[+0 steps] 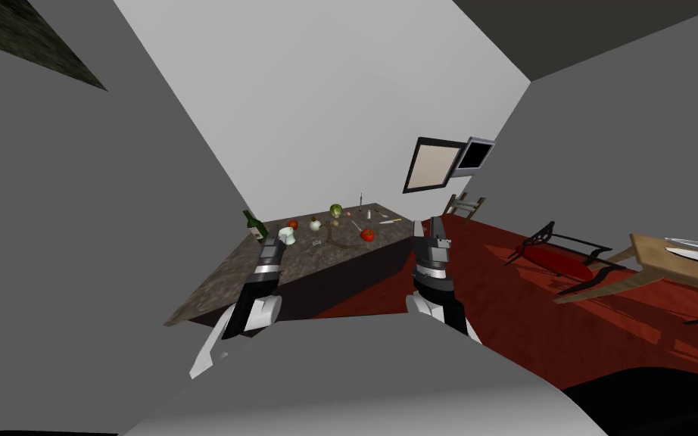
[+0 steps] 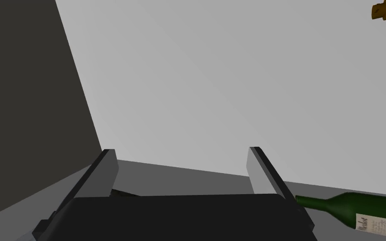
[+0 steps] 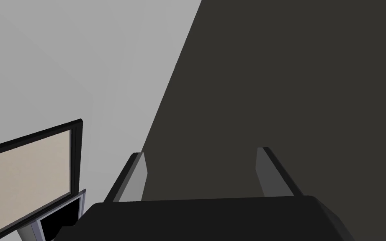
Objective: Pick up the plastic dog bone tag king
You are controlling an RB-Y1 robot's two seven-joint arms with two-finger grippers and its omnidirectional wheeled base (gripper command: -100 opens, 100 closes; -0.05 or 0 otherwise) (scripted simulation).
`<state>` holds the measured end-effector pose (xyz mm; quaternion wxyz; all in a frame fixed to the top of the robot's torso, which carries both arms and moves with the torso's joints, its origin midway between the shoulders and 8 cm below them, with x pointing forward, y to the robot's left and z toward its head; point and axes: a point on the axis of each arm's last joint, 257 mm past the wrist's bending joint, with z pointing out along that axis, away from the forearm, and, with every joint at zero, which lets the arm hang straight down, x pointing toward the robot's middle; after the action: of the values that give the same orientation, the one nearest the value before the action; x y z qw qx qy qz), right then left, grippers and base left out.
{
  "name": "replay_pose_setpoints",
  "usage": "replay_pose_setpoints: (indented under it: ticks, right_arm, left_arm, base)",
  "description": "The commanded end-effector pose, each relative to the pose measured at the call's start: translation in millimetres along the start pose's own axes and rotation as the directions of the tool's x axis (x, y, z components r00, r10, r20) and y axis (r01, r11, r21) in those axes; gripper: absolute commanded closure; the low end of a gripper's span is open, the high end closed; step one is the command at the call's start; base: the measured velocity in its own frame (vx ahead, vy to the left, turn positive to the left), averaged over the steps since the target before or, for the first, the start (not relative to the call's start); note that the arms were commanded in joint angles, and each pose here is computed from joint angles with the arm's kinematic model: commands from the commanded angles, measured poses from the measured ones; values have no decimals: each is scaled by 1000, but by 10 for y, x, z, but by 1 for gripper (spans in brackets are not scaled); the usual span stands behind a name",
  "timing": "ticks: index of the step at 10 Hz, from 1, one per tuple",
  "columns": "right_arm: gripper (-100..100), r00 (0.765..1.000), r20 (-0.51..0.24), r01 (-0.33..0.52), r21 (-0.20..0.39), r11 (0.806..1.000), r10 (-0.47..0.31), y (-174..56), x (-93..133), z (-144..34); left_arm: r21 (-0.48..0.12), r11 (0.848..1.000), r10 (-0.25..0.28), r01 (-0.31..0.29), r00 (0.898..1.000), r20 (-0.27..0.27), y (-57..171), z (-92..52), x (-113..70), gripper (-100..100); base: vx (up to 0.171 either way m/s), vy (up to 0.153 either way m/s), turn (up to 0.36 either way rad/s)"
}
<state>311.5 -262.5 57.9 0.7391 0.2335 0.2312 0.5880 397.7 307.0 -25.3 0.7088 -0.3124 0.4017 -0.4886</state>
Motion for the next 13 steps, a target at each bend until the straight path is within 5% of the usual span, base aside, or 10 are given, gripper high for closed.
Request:
replay_pose_setpoints:
  ticks: [1,7,13]
  right_arm:
    - [0,1000,0,0,0,1000,0,0,0,0]
    - [0,1000,0,0,0,1000,0,0,0,0]
    - [0,1000,0,0,0,1000,0,0,0,0]
  left_arm:
    - [-42,999,5,-5,1000,-17,149,63,10,-100]
    - [-152,988,11,-17,999,-44,548,281,14,-100]
    - [-291,957,6,-20,999,-49,1011,490,-44,-100]
  base:
    - [-16,16,-27]
    - [-17,17,-39]
    - [-16,18,-46]
